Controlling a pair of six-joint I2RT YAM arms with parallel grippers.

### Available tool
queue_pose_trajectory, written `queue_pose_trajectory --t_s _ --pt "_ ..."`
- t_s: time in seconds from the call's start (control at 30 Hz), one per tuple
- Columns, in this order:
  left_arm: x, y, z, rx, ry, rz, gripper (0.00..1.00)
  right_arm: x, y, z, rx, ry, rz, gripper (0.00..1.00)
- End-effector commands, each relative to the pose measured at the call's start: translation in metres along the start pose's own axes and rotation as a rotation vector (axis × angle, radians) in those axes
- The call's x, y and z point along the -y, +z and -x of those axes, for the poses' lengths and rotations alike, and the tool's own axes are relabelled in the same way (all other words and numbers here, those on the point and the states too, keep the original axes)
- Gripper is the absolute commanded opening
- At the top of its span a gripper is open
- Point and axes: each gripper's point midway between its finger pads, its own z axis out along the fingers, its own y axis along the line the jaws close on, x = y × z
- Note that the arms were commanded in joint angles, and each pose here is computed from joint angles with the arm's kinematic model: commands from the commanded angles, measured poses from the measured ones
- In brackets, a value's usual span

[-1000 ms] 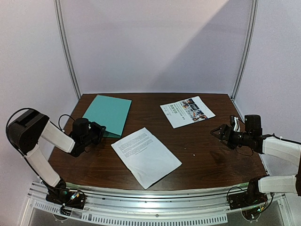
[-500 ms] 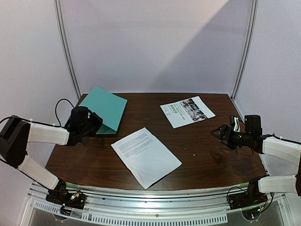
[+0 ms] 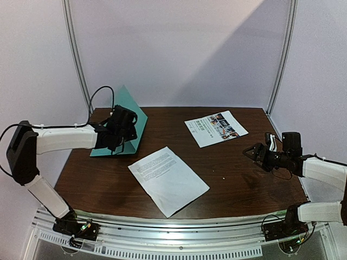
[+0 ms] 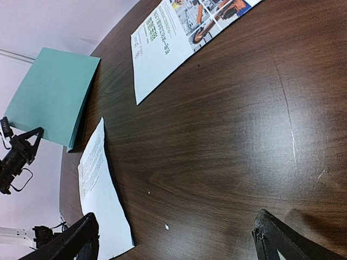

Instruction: Put the files into the folder

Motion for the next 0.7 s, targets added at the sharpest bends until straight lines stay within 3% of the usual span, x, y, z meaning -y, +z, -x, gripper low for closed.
queue_pose_trajectory --t_s 0.0,0.27,0.67 --pt "0.001 -0.008 -0.026 -0.027 0.355 0.196 0.00 0.008 -0.002 -0.004 -0.008 0.006 -0.038 0.99" --pt "0.059 -0.004 -0.074 -0.028 0.781 0.324 0.00 0.011 -0.003 -0.005 -0.017 0.003 -0.058 0.99" --pt "0.127 0.002 -0.131 -0.130 0.964 0.177 0.00 0.015 -0.006 -0.011 -0.036 -0.005 -0.079 0.99"
